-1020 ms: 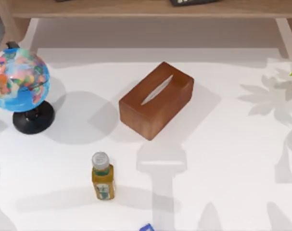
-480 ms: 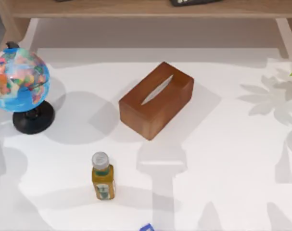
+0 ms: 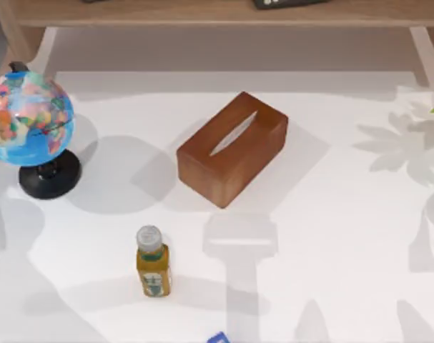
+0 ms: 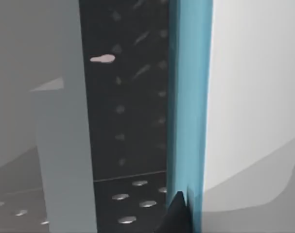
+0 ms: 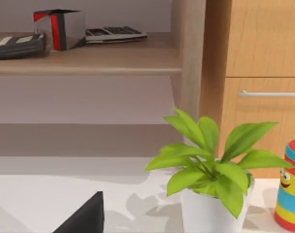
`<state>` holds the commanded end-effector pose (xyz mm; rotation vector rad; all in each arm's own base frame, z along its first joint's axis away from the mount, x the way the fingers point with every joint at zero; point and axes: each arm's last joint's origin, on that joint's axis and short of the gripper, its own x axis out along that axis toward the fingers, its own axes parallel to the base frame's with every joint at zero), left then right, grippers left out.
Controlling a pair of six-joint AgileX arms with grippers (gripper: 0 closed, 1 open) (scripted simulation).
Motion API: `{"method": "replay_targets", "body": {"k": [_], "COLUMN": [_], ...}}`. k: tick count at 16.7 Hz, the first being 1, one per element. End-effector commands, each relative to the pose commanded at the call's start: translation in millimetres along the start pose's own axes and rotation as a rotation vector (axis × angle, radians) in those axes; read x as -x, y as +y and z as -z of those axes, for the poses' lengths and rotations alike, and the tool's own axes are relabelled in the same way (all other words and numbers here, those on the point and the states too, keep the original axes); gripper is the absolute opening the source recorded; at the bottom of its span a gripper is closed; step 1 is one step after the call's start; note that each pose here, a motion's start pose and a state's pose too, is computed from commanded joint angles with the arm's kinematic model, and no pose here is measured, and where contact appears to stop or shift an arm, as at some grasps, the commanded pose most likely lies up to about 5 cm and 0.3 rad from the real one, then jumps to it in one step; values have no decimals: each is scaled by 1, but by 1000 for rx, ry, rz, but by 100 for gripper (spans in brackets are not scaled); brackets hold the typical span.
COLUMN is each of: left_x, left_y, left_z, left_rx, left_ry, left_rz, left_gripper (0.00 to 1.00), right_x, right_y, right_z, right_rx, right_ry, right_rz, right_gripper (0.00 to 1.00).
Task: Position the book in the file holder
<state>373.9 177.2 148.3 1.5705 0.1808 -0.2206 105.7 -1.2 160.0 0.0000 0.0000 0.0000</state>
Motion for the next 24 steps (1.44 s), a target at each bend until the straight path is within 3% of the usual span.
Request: {"method": "replay_targets", "body": {"k": [5,18,24], "left_x": [-4,-4,-4], "left_y": [-1,-1,-1], "left_z": [-2,-2,-2], "left_rx": [2,2,2], "left_ry": [-5,-5,-5], "left_rz": [4,4,4], "left_gripper": [0,98,100], "right_x": [0,0,0], "right_y": [0,0,0], "right_z": [0,0,0], "right_rx": [0,0,0], "right_ry": [0,0,0], "right_rz": [0,0,0], "right_gripper": [100,100,100]}}
